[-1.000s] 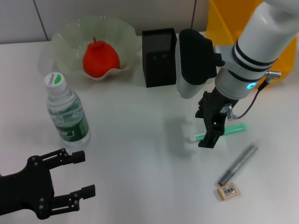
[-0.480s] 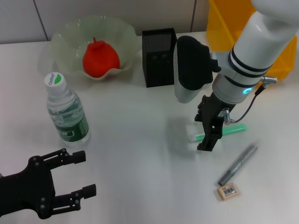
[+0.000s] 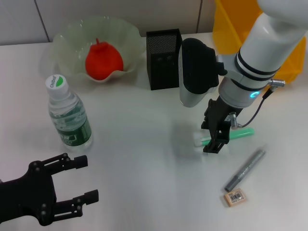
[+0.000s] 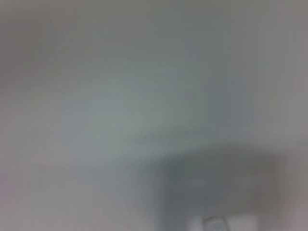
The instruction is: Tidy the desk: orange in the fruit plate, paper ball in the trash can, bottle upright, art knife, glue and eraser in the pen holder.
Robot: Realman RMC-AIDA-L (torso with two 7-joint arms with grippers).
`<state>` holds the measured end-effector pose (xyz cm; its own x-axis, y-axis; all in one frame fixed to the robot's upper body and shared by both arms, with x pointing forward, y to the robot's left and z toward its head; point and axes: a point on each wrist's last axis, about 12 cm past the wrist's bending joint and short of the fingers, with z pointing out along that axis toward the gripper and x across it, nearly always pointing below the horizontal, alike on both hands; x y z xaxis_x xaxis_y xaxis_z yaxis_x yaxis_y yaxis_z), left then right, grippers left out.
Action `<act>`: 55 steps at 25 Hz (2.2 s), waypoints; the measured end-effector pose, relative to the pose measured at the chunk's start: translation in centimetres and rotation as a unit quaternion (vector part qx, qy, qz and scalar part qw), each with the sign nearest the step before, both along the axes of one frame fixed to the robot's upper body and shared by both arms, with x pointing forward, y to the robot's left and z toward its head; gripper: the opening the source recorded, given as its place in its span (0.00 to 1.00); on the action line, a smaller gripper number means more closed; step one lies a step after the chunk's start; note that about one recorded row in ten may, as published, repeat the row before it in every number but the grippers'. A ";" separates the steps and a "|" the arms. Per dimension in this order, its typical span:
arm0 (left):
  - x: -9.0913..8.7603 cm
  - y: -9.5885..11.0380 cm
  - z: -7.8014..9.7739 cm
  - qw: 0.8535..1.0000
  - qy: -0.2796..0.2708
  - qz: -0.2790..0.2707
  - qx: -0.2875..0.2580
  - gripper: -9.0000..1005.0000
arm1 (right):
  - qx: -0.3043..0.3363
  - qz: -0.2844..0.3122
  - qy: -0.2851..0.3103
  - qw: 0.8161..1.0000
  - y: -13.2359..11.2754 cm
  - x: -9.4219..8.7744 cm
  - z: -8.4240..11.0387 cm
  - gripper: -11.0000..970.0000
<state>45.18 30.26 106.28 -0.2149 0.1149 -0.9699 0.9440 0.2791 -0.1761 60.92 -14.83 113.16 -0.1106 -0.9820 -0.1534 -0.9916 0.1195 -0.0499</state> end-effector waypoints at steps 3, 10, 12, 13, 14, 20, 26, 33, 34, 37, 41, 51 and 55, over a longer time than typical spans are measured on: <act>0.0 0.0 0.0 1.000 0.000 0.000 0.000 0.78 | 0.000 0.000 0.000 1.000 0.0 0.0 0.0 0.77; 0.0 0.0 0.0 1.000 0.000 0.000 0.000 0.78 | 0.000 -0.001 0.000 1.000 0.0 0.0 0.0 0.54; 0.0 0.0 0.0 1.000 0.000 -0.001 0.000 0.78 | 0.000 -0.001 0.000 1.000 0.0 0.0 0.0 0.48; 0.0 0.0 0.0 1.000 0.000 -0.001 0.000 0.78 | 0.000 -0.001 0.000 1.000 0.0 0.0 0.0 0.48; 0.0 0.0 0.0 1.000 0.000 -0.001 0.000 0.78 | 0.000 -0.001 0.000 1.000 0.0 0.0 0.0 0.48; 0.0 0.0 0.0 1.000 0.000 -0.001 0.000 0.78 | -0.001 -0.001 0.001 1.000 0.0 0.0 0.0 0.46; 0.1 0.0 0.0 1.000 -0.001 -0.001 0.000 0.78 | -0.005 -0.002 0.005 1.000 0.1 0.1 -0.4 0.44; 0.1 0.0 0.0 1.000 -0.001 -0.001 0.000 0.78 | -0.004 -0.003 0.002 1.000 0.2 0.3 -0.5 0.41; 0.1 0.0 0.0 1.000 -0.001 -0.001 0.000 0.78 | -0.004 -0.003 0.002 1.000 0.2 0.3 -0.5 0.41; 0.1 0.0 0.0 1.000 -0.001 -0.001 0.000 0.78 | -0.005 -0.002 0.002 1.000 0.2 0.3 -0.5 0.40; 0.0 0.0 0.1 1.000 -0.001 -0.002 -0.003 0.78 | -0.007 -0.002 0.007 1.000 0.1 0.2 -0.5 0.39; 0.0 -0.1 0.1 1.000 0.000 -0.003 -0.004 0.78 | -0.009 -0.004 0.013 1.000 0.1 0.1 -0.7 0.19; 0.0 -0.1 0.1 1.000 0.000 -0.003 -0.004 0.78 | -0.004 -0.004 0.004 1.000 0.2 0.1 -0.1 0.19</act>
<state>45.17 30.20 106.39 -0.2140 0.1092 -0.9707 0.9459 0.2712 -0.1781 61.02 -14.61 113.07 -0.1188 -0.9823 -0.1447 -0.9911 0.1262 -0.0430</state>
